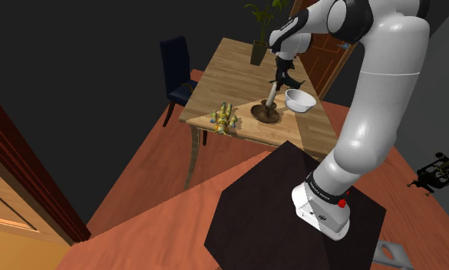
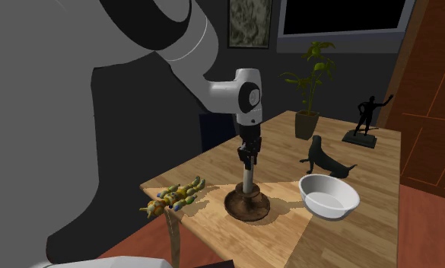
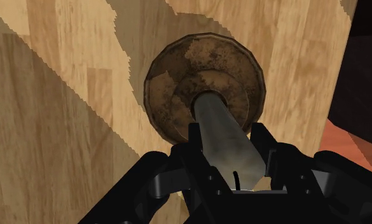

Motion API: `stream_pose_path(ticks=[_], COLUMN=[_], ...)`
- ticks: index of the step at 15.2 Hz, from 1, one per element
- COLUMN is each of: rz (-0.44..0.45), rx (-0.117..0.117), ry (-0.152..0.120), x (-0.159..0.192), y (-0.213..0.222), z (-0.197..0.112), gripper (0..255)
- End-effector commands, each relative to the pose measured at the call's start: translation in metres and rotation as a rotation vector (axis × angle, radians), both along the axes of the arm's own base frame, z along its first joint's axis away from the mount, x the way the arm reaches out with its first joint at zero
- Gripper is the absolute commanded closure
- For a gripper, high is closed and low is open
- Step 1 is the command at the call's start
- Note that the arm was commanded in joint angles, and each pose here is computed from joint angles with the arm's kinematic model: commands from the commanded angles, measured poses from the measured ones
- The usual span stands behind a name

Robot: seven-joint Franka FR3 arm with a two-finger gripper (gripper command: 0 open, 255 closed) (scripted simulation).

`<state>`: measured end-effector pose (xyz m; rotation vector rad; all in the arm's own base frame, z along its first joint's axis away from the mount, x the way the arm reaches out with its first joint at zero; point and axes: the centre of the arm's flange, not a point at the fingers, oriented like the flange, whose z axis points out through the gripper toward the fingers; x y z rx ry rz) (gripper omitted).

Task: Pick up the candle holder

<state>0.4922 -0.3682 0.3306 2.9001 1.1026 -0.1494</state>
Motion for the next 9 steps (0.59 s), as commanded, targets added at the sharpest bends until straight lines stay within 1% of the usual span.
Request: stream_pose_path(ticks=[1, 7, 9], rz=[0.000, 0.000, 0.000], rx=[0.000, 0.000, 0.000], ry=[0.001, 0.001, 0.001], x=[0.000, 0.000, 0.000], y=[0.000, 0.000, 0.000], z=[-0.001, 0.000, 0.010], gripper=[255, 255, 255])
